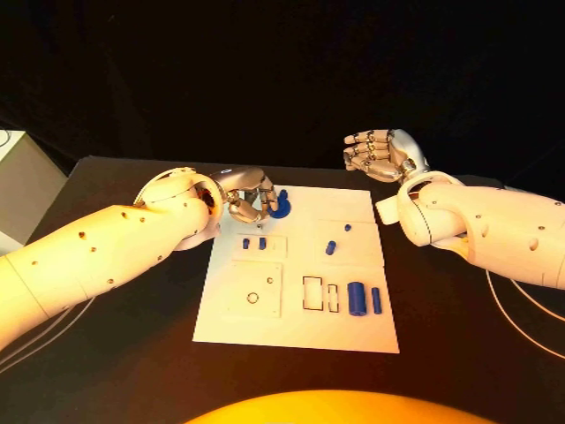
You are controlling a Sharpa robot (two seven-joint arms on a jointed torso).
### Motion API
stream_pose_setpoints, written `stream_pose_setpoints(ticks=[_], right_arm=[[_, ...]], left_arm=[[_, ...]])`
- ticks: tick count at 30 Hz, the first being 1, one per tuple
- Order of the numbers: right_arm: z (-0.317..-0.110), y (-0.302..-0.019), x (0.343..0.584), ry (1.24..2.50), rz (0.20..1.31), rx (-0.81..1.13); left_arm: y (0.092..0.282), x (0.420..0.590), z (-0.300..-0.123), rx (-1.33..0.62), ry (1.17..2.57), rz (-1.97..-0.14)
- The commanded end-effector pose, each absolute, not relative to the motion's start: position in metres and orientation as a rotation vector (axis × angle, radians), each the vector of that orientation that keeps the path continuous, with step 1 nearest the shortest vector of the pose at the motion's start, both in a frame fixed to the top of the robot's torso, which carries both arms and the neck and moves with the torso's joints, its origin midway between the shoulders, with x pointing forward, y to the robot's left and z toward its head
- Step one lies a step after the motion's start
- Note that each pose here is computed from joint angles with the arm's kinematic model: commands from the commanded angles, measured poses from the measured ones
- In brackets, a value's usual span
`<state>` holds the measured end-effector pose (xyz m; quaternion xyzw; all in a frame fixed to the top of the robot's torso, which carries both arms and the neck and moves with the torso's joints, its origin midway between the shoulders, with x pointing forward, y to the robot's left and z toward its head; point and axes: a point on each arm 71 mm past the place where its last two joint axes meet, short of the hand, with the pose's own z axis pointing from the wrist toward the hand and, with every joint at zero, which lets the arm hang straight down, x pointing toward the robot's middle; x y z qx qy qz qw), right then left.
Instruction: Assemble the parts on the task board
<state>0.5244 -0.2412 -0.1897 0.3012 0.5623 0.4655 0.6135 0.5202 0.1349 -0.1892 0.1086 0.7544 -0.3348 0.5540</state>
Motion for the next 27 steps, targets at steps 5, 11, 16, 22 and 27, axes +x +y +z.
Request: stream_pose_setpoints(ticks=[5,11,16,22,27], right_arm=[[-0.191,-0.241,0.524,1.305,1.085,0.681],[-0.191,-0.242,0.523,1.306,1.084,0.682],[-0.192,-0.242,0.523,1.307,1.085,0.682],[-0.192,-0.242,0.523,1.308,1.085,0.682],[-0.192,-0.241,0.523,1.307,1.085,0.682]], left_arm=[[0.149,0.519,-0.188,0.219,1.822,-0.777],[0.157,0.52,-0.193,0.231,1.836,-0.729],[0.158,0.521,-0.201,0.241,1.847,-0.703],[0.161,0.524,-0.208,0.241,1.851,-0.67],[0.161,0.527,-0.212,0.239,1.851,-0.657]])
